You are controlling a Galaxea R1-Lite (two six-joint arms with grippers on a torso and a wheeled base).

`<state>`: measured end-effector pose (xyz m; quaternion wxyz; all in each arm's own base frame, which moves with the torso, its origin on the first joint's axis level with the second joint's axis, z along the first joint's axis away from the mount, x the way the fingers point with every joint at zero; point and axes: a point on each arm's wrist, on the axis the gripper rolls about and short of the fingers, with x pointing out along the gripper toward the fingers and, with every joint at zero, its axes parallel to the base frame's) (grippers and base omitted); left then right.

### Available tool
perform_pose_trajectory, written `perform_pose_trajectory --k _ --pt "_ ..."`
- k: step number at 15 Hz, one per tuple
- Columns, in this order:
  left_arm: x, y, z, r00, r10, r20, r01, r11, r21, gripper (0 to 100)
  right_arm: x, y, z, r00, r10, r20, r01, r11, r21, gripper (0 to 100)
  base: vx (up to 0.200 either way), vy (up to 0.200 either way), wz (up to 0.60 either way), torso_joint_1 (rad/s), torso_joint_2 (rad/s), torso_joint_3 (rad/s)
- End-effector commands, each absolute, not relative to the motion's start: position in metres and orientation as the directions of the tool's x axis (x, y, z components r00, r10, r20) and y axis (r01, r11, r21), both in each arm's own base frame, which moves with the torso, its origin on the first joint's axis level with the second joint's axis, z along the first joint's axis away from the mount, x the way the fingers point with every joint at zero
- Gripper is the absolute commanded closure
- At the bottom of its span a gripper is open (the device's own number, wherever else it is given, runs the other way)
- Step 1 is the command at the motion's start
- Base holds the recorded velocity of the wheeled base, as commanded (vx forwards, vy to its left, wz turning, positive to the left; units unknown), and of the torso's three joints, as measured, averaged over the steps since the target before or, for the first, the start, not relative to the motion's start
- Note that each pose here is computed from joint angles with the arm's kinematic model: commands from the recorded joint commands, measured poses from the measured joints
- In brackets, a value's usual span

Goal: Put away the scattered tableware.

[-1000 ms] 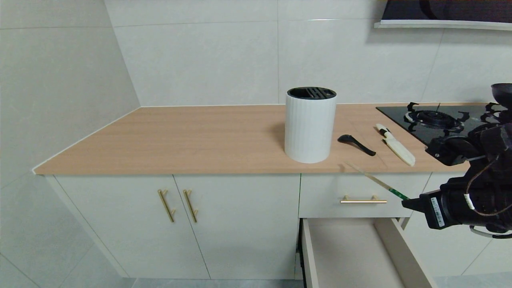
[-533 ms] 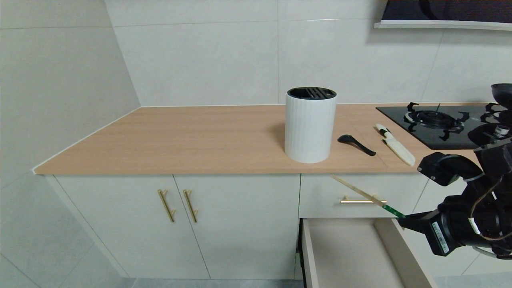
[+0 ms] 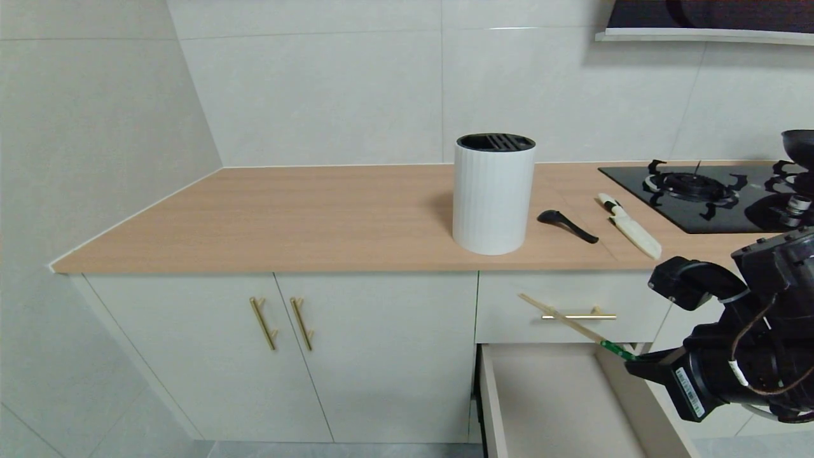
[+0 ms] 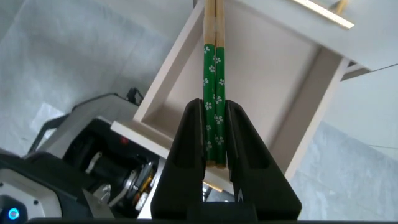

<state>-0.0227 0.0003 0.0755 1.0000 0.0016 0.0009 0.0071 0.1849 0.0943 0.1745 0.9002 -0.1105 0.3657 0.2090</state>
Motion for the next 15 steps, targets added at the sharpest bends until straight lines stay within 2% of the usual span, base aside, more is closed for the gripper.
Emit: perform_pose_trajectory --k 1,15 --pt "-0.0227 0.0004 0.0755 1.0 0.014 -0.002 -0.014 1.0 0.003 0 0.1865 0.0952 0.1716 0.635 0.291 -0.715 -0.461 0.886 -0.049 100 0.0 0.0 0.0 -0.168 0.4 0.232" --pt "-0.0227 0.0004 0.0755 1.0 0.014 -0.002 -0.014 1.0 0.003 0 0.1911 0.0974 0.1634 0.614 0.273 -0.74 -0.461 0.886 -0.055 100 0.0 0.0 0.0 -0.168 0.46 0.293"
